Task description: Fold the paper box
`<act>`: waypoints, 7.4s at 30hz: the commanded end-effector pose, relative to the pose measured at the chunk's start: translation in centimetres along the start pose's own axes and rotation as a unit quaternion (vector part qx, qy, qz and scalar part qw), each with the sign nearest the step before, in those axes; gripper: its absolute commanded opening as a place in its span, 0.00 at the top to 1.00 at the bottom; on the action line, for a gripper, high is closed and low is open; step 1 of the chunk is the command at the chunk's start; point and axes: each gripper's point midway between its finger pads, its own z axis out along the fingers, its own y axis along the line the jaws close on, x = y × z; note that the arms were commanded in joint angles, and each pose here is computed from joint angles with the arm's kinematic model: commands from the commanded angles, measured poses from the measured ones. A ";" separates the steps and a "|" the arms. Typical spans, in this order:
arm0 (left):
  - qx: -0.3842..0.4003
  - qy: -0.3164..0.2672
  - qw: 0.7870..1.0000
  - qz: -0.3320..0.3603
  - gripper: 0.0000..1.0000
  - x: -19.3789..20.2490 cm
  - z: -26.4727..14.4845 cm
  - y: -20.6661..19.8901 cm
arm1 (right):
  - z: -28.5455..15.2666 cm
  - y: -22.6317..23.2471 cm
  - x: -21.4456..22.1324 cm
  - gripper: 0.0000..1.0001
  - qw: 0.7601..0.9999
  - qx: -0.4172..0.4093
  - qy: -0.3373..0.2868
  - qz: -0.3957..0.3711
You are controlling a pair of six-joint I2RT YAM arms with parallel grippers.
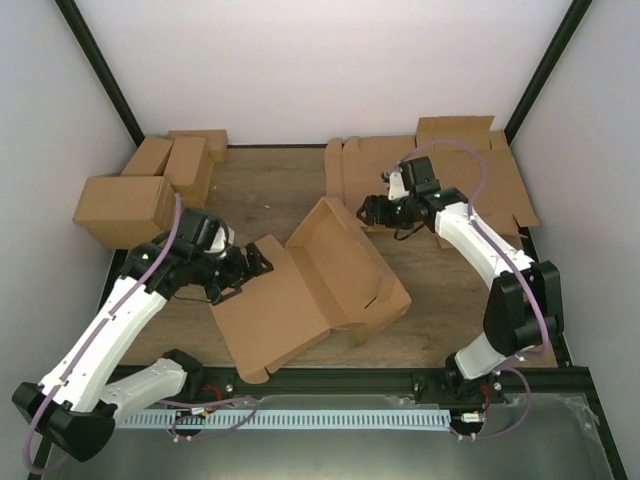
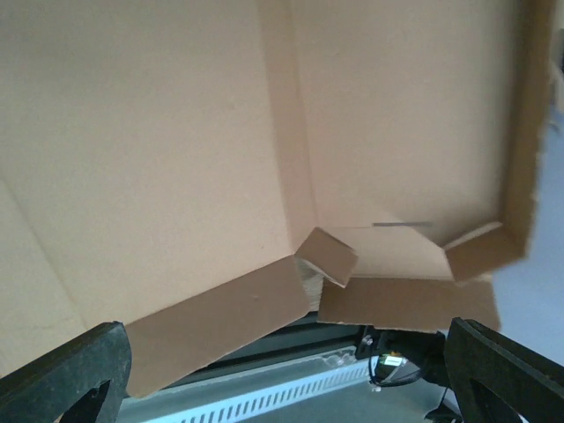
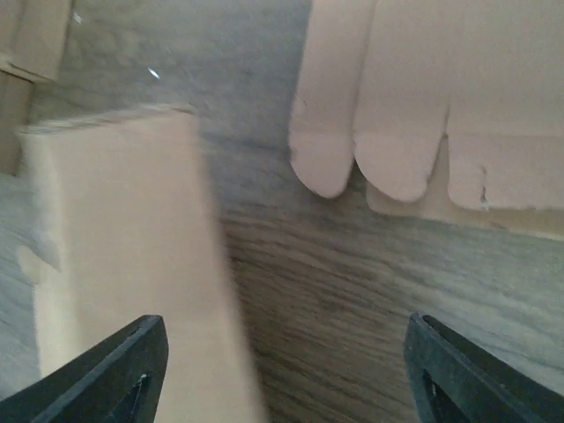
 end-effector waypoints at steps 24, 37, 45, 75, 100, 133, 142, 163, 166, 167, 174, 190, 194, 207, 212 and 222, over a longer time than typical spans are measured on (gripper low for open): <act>-0.024 -0.035 0.999 -0.014 0.00 -3.9 3.1 4.3 | -1.7 6.5 3.0 0.21 0.966 0.105 -0.012 -0.236; -0.048 -0.037 0.998 0.025 0.00 -5.6 2.9 3.6 | 0.1 5.9 2.2 0.51 0.923 0.237 -0.033 -0.301; -0.055 -0.050 0.997 0.036 0.00 -6.2 2.0 3.2 | 1.4 4.2 2.0 0.81 0.911 0.269 -0.020 -0.311; 0.179 -0.091 0.974 0.101 0.00 -8.7 -4.7 -9.6 | -6.1 -7.0 3.7 0.99 0.942 0.151 -0.165 0.249; 0.157 0.020 0.984 -0.086 0.02 -0.7 8.3 3.7 | -6.6 0.7 6.5 0.10 0.995 0.074 -0.009 -0.068; 0.039 0.013 0.999 0.034 0.10 -6.5 10.1 2.7 | 6.5 -3.5 -2.6 0.45 0.941 0.172 0.116 -0.267; 0.028 -0.038 0.995 0.091 0.09 -10.5 7.0 -1.1 | 3.9 -5.4 4.7 0.59 0.954 0.167 0.135 -0.211; -0.031 -0.014 0.994 0.103 0.08 -7.5 7.1 3.3 | 7.1 -1.6 16.7 0.60 0.944 0.128 0.231 -0.196; -0.038 -0.017 0.994 0.105 0.08 -7.4 6.7 3.6 | 7.8 -1.8 16.7 0.62 0.949 0.129 0.223 -0.184; -0.041 -0.018 0.993 0.105 0.08 -7.4 6.6 3.6 | 7.9 -1.7 16.3 0.66 0.951 0.131 0.213 -0.181; -0.046 -0.037 0.992 0.109 0.05 -7.4 4.4 3.0 | 6.0 -0.1 12.3 0.88 0.971 0.124 0.091 -0.184; 0.075 -0.052 0.996 0.011 0.00 -9.4 1.6 1.8 | -0.1 -3.1 8.6 0.99 0.963 0.201 -0.115 -0.134; 0.162 -0.066 0.983 -0.051 0.02 -10.5 0.7 2.4 | 0.0 -5.5 9.2 0.99 0.962 0.235 -0.103 -0.091; 0.175 -0.088 0.974 -0.117 0.14 -10.2 5.6 6.7 | 0.3 -6.2 8.7 0.99 0.982 0.169 -0.087 -0.014; 0.175 -0.080 0.977 -0.086 0.19 -11.6 5.6 5.8 | -0.1 -4.8 8.2 0.99 0.989 0.128 -0.076 0.005; 0.265 -0.085 0.953 -0.117 0.42 -14.5 4.6 2.6 | -2.1 -3.5 6.2 0.99 0.995 0.072 -0.060 0.042</act>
